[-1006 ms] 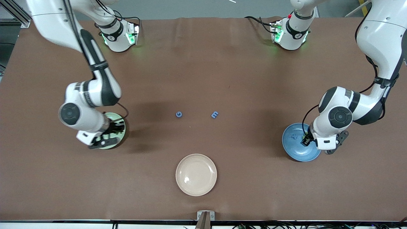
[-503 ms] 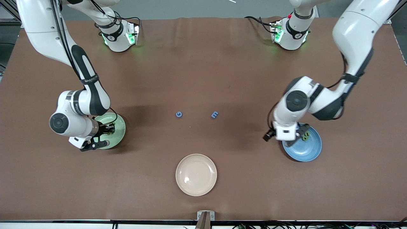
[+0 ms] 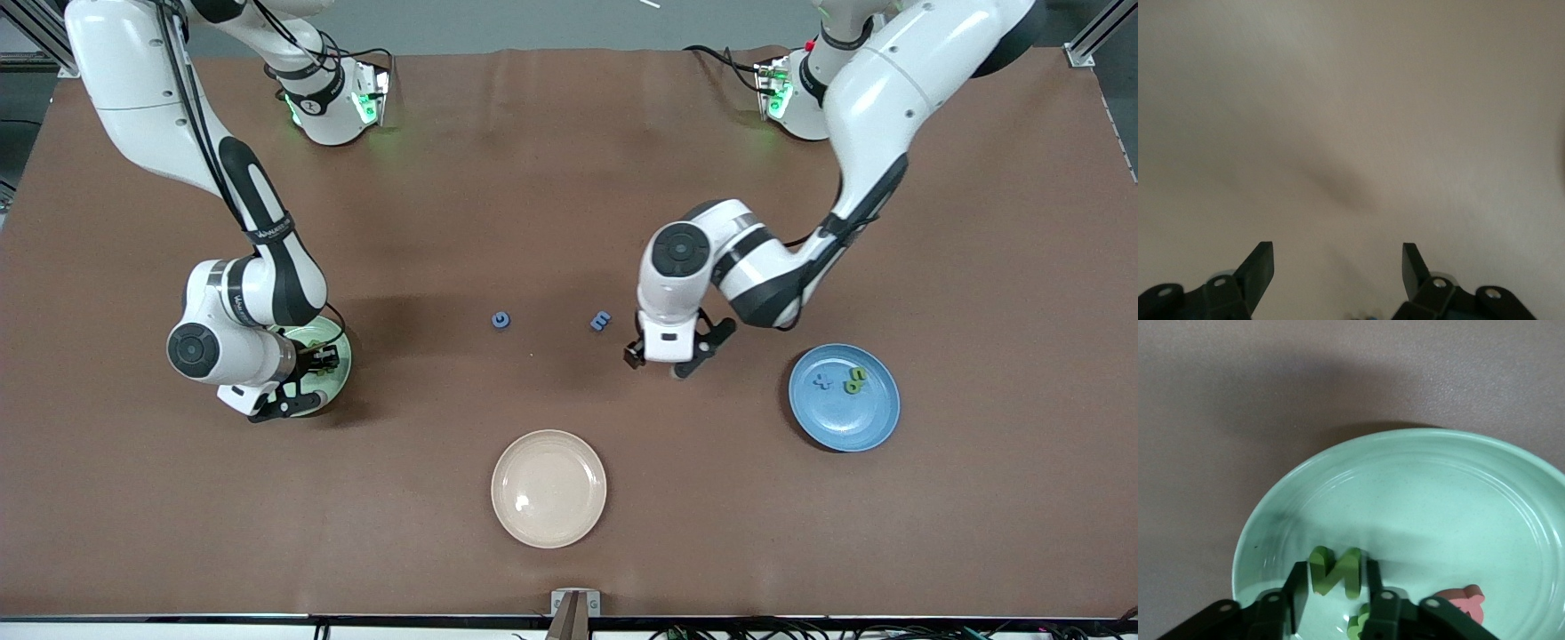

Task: Sort upper and lower case letters into plates
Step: 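Open both grippers to release the letters and move back toward the blue letters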

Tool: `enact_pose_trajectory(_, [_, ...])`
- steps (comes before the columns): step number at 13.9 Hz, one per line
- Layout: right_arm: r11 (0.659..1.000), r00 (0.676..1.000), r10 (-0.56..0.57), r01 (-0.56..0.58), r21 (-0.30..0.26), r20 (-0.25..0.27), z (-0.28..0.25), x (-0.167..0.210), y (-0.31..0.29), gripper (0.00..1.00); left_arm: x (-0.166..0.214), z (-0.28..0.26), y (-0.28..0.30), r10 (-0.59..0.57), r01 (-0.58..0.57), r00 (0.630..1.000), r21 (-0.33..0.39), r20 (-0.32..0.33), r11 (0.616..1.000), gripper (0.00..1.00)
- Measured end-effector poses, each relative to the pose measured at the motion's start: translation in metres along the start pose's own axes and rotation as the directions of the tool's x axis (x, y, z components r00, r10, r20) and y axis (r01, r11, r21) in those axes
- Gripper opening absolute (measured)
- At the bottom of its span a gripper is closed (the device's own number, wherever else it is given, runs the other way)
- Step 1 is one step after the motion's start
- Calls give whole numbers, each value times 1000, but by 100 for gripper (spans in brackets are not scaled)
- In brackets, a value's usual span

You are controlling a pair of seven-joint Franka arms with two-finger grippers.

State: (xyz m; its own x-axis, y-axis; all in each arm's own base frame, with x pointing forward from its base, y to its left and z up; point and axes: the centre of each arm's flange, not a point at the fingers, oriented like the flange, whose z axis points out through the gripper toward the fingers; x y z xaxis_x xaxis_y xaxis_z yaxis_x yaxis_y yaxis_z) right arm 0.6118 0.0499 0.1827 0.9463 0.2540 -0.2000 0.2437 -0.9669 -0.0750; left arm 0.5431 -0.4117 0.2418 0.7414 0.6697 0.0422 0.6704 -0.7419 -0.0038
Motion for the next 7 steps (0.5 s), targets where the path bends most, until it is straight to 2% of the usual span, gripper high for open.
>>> enact_pose_trajectory(3, [1000, 999, 20, -21, 18, 35, -39, 4, -10, 80, -41, 21, 16, -15, 14, 1000, 11, 7, 1000, 83])
enact_pose_trajectory(5, [995, 994, 95, -97, 37, 45, -80, 8, -38, 99, -58, 30, 19, -18, 17, 1000, 20, 12, 1000, 81])
enact_pose_trajectory(7, [982, 982, 183, -185, 33, 38, -102, 9, -93, 100, -61, 37, 19, -24, 23, 1000, 29, 17, 999, 79])
